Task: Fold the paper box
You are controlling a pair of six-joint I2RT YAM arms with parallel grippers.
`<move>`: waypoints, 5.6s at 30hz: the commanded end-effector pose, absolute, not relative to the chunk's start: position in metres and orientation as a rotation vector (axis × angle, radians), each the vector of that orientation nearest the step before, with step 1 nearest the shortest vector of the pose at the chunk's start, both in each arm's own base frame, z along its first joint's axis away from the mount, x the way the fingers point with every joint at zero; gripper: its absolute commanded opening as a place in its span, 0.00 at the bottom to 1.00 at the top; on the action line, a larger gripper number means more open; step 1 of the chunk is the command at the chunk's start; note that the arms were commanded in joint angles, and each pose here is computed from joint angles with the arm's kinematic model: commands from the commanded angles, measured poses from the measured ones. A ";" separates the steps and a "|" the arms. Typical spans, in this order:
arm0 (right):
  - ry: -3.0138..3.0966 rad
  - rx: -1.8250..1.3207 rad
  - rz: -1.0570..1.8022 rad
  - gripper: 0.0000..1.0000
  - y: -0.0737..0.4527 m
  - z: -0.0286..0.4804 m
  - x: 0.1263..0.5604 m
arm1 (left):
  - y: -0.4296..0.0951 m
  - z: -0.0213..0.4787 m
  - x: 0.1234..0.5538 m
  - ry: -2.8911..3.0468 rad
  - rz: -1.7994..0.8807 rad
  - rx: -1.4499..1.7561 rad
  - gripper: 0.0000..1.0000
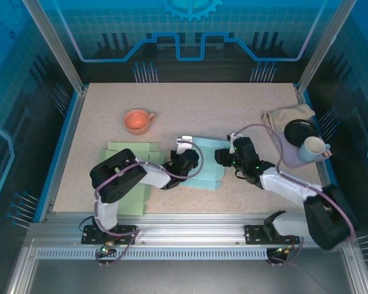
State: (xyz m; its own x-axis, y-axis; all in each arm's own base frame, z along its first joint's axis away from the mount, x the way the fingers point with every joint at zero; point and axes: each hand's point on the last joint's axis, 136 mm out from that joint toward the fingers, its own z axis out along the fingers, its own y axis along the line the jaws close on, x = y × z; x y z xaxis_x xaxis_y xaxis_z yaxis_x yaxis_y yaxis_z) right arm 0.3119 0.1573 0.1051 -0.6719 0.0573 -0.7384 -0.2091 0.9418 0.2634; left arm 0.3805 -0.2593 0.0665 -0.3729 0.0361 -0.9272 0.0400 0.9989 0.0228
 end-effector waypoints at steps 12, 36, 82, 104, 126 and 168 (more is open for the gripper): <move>2.377 -0.068 -0.087 0.55 0.057 0.116 0.287 | -0.245 0.052 0.371 1.993 -0.036 0.344 0.07; 2.461 -0.478 0.312 0.53 0.164 0.090 0.300 | -0.267 0.048 0.373 2.018 -0.140 0.441 0.07; 2.465 -0.111 0.234 0.60 0.110 0.074 0.268 | -0.241 0.060 0.372 2.050 -0.107 0.396 0.07; 2.394 -0.393 0.422 0.58 0.179 0.074 0.293 | -0.253 0.056 0.371 2.057 -0.191 0.421 0.07; 2.244 -0.673 0.533 0.48 0.238 0.084 0.281 | -0.259 0.051 0.372 2.097 -0.250 0.366 0.07; 2.158 -0.467 0.210 0.36 0.227 0.075 0.336 | -0.262 0.056 0.328 2.242 -0.279 0.168 0.06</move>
State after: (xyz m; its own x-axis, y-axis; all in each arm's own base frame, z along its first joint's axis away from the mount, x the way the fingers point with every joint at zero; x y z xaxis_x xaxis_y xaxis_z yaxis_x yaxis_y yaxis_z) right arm 0.3207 0.2060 0.0522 -0.6263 -0.3006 -0.7193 -0.3806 0.9231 -0.0545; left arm 0.3543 -0.2345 0.0679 -0.5601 0.0002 -0.8284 0.0962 0.9932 -0.0649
